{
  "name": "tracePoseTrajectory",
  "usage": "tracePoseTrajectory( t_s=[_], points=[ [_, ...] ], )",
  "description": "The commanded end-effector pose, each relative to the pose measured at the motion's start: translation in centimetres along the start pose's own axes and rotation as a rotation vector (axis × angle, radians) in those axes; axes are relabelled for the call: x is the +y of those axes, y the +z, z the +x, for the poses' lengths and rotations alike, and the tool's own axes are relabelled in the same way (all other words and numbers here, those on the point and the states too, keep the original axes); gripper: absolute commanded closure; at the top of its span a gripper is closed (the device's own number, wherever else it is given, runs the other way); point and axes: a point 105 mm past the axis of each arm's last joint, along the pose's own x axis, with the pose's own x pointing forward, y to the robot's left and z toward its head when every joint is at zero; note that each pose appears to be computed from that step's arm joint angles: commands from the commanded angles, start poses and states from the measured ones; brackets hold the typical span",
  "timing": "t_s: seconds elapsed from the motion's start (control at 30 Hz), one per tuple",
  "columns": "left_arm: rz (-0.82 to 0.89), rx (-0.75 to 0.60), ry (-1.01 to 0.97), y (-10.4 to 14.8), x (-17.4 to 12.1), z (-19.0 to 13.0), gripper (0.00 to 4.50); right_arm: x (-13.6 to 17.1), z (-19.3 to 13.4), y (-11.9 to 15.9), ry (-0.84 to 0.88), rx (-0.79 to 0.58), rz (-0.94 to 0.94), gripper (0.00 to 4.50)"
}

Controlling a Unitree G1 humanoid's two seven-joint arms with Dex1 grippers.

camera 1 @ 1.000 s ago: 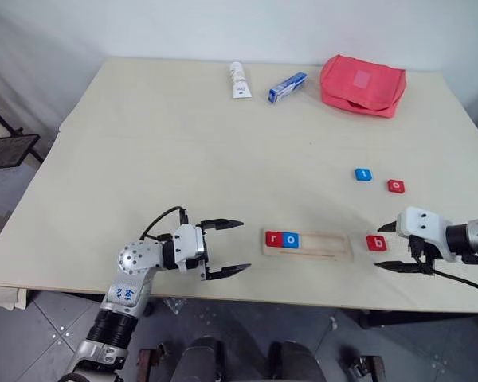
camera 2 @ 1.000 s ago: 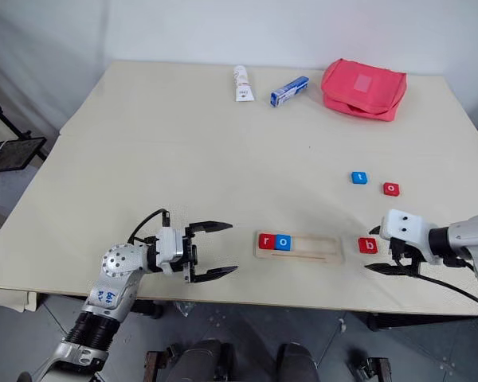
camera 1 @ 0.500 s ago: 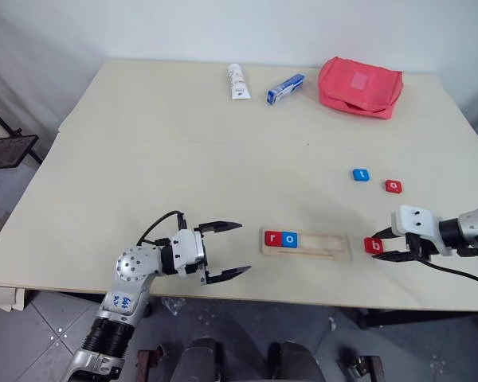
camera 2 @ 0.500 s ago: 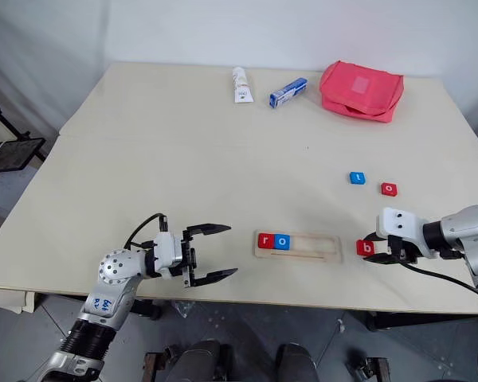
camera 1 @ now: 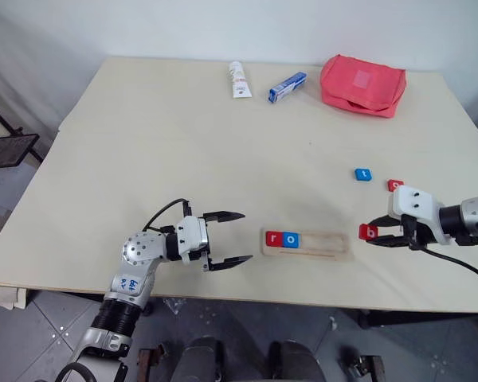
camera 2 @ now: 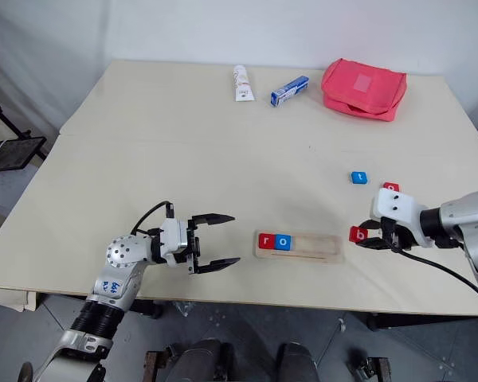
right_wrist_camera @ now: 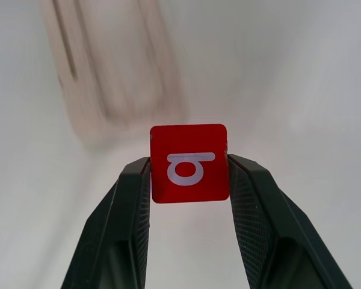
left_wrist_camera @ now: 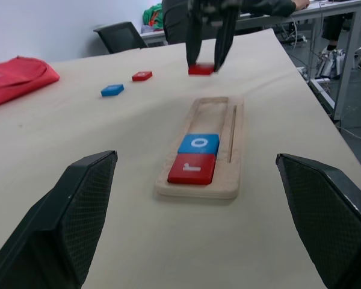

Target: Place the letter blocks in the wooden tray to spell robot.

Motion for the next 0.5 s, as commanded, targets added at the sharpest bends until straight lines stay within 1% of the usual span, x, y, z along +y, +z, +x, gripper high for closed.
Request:
tracePoseTrajectory(
  t_s=[0.03,0.3,0.5],
  points=[
    [0.033,-0.028,-0.019,0.6,0.3,0.3,0.0,1.1,0.6,2.9,0.014,-0.072,-0.013,3.02],
    [0.051,-0.025,-0.035,0.6,0.2,0.1,0.0,3.3,4.2,4.7,0.103,-0.059,-0.071,3.02],
    [0.054,-0.024,-0.03,0.6,-0.3,0.0,0.0,3.6,5.4,5.1,0.117,-0.052,-0.091,3.02]
  ],
)
